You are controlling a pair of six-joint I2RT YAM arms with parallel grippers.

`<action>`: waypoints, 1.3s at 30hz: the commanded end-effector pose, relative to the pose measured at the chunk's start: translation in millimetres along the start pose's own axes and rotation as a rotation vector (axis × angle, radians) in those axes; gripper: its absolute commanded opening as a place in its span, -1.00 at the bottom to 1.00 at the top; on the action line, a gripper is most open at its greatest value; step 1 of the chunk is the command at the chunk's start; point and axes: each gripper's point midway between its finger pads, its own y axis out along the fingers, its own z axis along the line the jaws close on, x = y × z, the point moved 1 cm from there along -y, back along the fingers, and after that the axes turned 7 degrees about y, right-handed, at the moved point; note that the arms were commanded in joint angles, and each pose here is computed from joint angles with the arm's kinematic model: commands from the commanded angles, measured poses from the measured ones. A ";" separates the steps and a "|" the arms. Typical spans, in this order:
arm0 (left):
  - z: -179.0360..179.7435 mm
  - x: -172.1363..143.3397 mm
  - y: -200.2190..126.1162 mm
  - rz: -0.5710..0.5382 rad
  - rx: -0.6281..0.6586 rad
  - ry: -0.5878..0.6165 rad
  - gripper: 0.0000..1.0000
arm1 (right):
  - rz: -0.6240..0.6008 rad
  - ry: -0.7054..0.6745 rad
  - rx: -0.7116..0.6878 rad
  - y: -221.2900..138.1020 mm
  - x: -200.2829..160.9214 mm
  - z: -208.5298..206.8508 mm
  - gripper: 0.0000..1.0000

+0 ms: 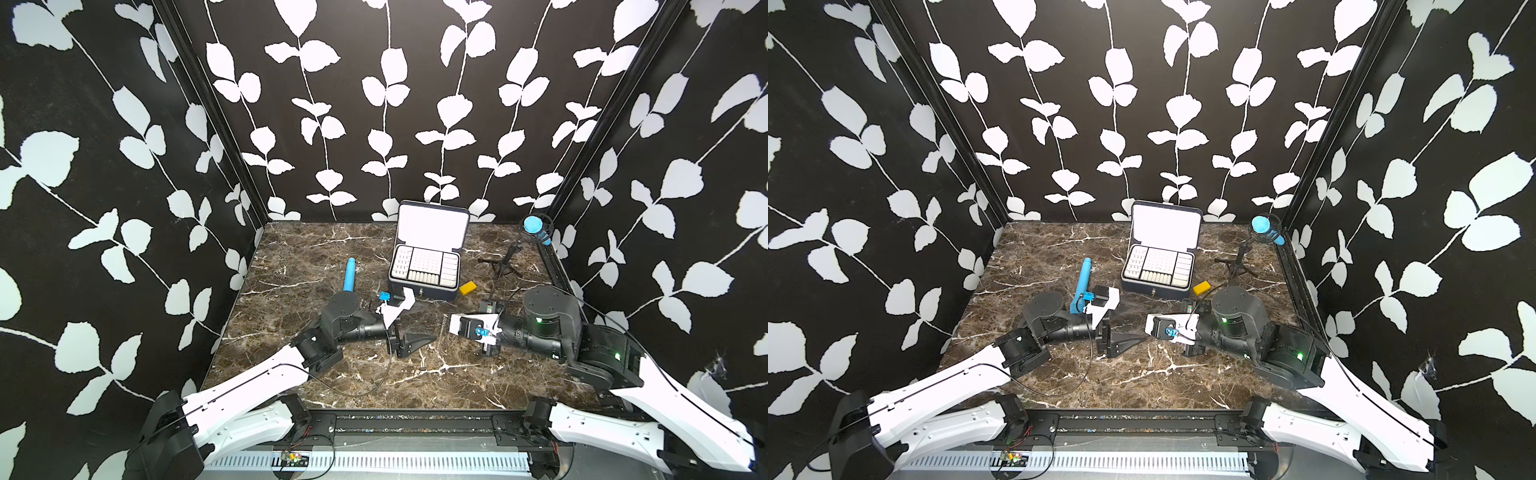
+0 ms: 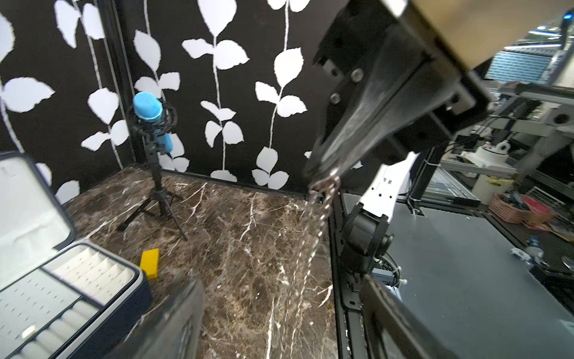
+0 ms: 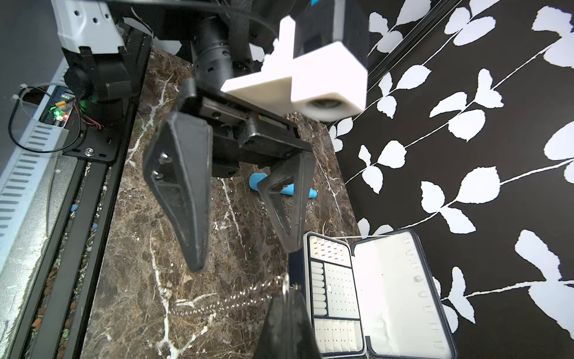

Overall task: Put jewelry chain into jewelry box
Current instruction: Pick up the necklace from the center of the board.

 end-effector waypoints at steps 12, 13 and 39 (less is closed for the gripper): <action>-18.3 24.8 17.4 -0.057 -0.161 0.074 0.40 | -0.048 0.023 0.036 3.9 5.8 7.7 -1.00; -17.8 24.9 18.4 -0.057 -0.162 0.075 0.35 | -0.046 0.023 0.037 4.2 5.2 7.9 -1.00; -15.9 21.3 24.6 -0.047 -0.176 0.071 -0.57 | -0.049 0.031 0.029 2.3 0.8 10.0 -1.00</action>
